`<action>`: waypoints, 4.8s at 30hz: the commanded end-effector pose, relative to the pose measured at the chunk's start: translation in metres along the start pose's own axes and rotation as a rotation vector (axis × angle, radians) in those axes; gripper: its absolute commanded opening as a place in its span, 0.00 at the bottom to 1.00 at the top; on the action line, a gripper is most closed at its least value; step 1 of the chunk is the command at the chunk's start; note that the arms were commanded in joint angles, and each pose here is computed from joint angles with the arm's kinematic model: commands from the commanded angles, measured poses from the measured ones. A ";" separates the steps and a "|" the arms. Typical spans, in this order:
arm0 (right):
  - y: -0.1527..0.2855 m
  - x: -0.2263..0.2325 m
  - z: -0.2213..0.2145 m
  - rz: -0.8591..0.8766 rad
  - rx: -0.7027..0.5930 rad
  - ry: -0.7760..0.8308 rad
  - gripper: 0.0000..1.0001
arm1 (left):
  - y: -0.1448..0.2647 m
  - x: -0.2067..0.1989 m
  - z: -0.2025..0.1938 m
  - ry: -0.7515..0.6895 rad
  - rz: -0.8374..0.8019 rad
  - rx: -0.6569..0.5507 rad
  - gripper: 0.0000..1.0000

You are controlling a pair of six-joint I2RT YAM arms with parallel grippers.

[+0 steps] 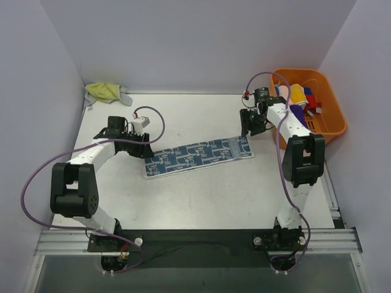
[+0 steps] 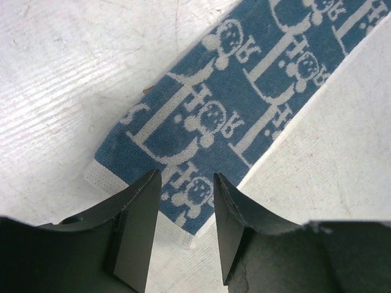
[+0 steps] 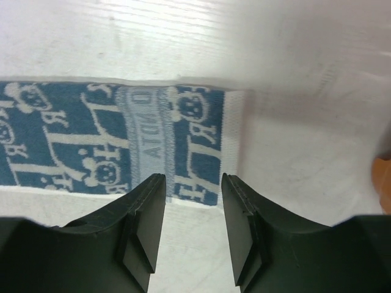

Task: Roll the towels
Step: Fold the towel

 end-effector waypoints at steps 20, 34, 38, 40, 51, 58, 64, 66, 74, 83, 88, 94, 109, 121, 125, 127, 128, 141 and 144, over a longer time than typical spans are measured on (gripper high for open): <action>-0.055 -0.022 -0.046 -0.037 0.309 -0.047 0.29 | -0.008 -0.005 0.001 -0.036 -0.022 0.029 0.55; -0.009 -0.023 -0.030 -0.042 0.211 -0.024 0.00 | -0.010 -0.004 -0.002 -0.007 -0.012 0.042 0.55; 0.020 -0.016 -0.014 -0.050 0.117 -0.001 0.00 | -0.011 -0.003 -0.004 0.005 -0.014 0.048 0.55; 0.033 -0.009 -0.009 -0.046 0.081 0.013 0.00 | -0.014 -0.003 -0.005 0.014 -0.020 0.052 0.55; 0.033 0.085 0.004 0.076 0.060 0.195 0.00 | -0.030 0.005 -0.006 0.072 -0.019 0.095 0.54; 0.013 0.131 0.018 0.167 0.072 0.212 0.00 | -0.041 0.012 -0.014 0.118 -0.013 0.139 0.51; -0.006 0.167 0.026 0.232 0.087 0.221 0.00 | -0.044 0.014 -0.017 0.130 -0.013 0.151 0.51; -0.012 0.179 0.029 0.251 0.085 0.233 0.00 | -0.044 0.014 -0.018 0.134 -0.015 0.156 0.50; -0.029 0.207 0.030 0.274 0.098 0.253 0.00 | -0.045 0.014 -0.021 0.142 -0.025 0.162 0.50; -0.043 0.217 0.029 0.282 0.113 0.261 0.00 | -0.046 0.015 -0.022 0.143 -0.024 0.169 0.50; -0.052 0.221 0.029 0.302 0.125 0.255 0.00 | -0.046 0.015 -0.023 0.144 -0.026 0.170 0.50; -0.052 0.227 0.028 0.345 0.133 0.251 0.26 | -0.043 0.012 -0.021 0.144 -0.040 0.164 0.51; -0.031 0.127 0.045 0.305 0.037 0.204 0.22 | -0.022 -0.024 -0.039 -0.029 -0.104 0.181 0.42; -0.058 0.119 -0.030 0.333 0.236 0.165 0.12 | -0.061 0.006 -0.027 -0.027 -0.024 0.297 0.31; -0.028 0.146 -0.070 0.471 0.273 0.084 0.16 | -0.079 0.024 0.020 -0.082 0.020 0.235 0.31; -0.006 0.173 -0.089 0.647 0.270 0.097 0.26 | -0.091 0.027 0.037 -0.068 -0.004 0.258 0.41; 0.002 0.180 -0.093 0.685 0.263 0.108 0.30 | -0.089 0.019 0.069 -0.102 -0.019 0.201 0.45; 0.000 0.136 -0.060 0.568 0.097 0.063 0.36 | -0.052 -0.021 0.032 -0.040 -0.132 0.171 0.51; -0.022 0.139 -0.060 0.581 0.124 0.047 0.36 | -0.061 -0.019 0.023 -0.015 -0.135 0.197 0.49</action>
Point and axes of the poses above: each gripper's point midway between its finger pads, its own y axis back along the fingers, its own x axis along the line the jaws close on, z = x × y, the point moved 9 cm from there along y, back along the fingers, and after that the axes turned 12 degrees about y, right-handed, at the moved point
